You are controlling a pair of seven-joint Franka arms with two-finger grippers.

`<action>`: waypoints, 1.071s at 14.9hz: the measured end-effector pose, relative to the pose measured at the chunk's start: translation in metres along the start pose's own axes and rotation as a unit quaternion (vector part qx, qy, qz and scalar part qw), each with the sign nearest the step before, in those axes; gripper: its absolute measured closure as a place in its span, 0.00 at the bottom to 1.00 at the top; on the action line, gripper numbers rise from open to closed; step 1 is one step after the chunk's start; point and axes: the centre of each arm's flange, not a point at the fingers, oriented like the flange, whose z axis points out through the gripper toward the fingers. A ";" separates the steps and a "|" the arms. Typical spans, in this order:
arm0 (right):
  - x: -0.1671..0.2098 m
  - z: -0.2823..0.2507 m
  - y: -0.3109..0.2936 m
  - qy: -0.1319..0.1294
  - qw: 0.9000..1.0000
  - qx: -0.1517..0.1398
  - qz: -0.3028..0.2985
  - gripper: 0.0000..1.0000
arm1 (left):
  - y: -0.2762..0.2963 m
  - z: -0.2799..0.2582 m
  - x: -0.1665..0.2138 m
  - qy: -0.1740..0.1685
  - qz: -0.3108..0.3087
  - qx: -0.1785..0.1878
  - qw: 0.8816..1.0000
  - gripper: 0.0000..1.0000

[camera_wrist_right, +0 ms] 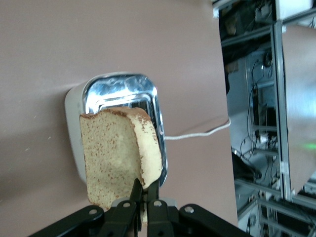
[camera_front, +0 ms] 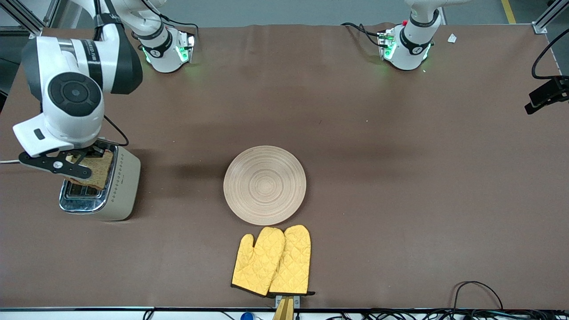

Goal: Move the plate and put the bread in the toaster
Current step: 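Lower the bread into the toaster slot with the right gripper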

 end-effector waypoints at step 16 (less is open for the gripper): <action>-0.038 0.085 0.022 0.041 0.999 -0.006 -0.019 0.93 | -0.001 0.008 0.006 -0.007 -0.001 0.001 1.000 0.00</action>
